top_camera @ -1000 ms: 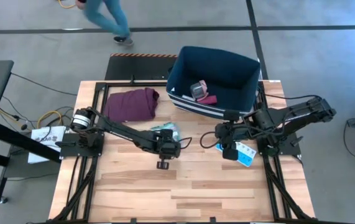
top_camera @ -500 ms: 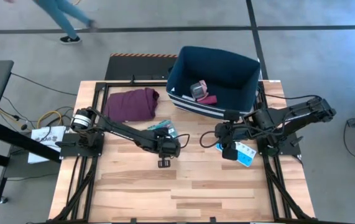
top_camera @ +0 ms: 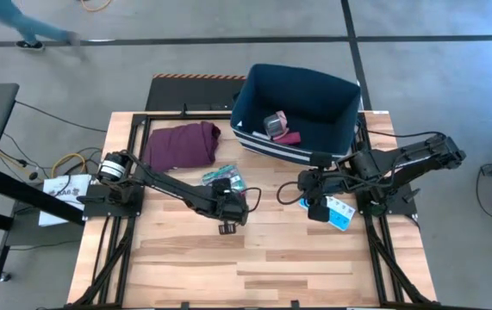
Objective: Pick & place medical supplies in basket/bin
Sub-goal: Put the green first aid kit into the blue bin
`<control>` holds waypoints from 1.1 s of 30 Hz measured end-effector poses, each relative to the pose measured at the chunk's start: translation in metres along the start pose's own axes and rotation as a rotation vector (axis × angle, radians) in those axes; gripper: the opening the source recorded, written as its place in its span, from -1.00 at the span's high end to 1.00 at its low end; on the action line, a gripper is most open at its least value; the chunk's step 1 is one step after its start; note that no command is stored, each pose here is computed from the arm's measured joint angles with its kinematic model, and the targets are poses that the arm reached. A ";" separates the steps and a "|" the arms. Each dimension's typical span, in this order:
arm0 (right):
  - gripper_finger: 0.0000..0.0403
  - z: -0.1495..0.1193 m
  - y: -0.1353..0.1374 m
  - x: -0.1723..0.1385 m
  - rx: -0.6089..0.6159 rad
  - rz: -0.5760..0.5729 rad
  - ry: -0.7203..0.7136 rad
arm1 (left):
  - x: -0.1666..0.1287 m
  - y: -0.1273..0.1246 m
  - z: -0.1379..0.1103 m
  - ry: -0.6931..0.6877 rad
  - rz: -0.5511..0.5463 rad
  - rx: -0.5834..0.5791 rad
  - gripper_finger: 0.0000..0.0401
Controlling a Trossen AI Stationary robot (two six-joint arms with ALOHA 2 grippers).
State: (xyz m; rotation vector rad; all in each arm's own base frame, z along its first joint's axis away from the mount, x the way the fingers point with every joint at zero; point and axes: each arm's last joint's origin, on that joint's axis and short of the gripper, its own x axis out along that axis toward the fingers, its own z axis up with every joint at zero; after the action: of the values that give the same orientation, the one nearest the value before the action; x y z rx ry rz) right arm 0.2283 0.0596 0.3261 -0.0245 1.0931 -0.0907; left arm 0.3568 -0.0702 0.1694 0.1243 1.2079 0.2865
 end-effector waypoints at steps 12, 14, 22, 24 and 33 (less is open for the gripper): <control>0.21 0.000 0.000 0.000 -0.002 0.000 0.000 | -0.002 -0.002 -0.005 0.008 0.078 -0.032 0.57; 0.21 0.000 0.000 0.000 -0.001 0.000 0.000 | -0.002 -0.002 -0.005 0.008 0.079 -0.033 0.57; 0.21 0.000 0.000 0.000 0.000 0.000 0.000 | 0.002 0.004 -0.007 0.037 0.126 -0.060 0.57; 0.21 0.000 0.000 0.000 0.000 0.000 0.000 | 0.005 0.005 -0.010 0.044 0.134 -0.083 0.57; 0.21 0.000 0.000 0.000 0.000 0.000 0.000 | 0.006 0.008 -0.020 0.108 0.181 -0.087 0.57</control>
State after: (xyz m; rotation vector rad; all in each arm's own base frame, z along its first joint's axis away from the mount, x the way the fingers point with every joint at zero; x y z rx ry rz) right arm 0.2284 0.0596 0.3259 -0.0248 1.0931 -0.0905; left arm 0.3387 -0.0623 0.1593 0.1442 1.2916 0.5089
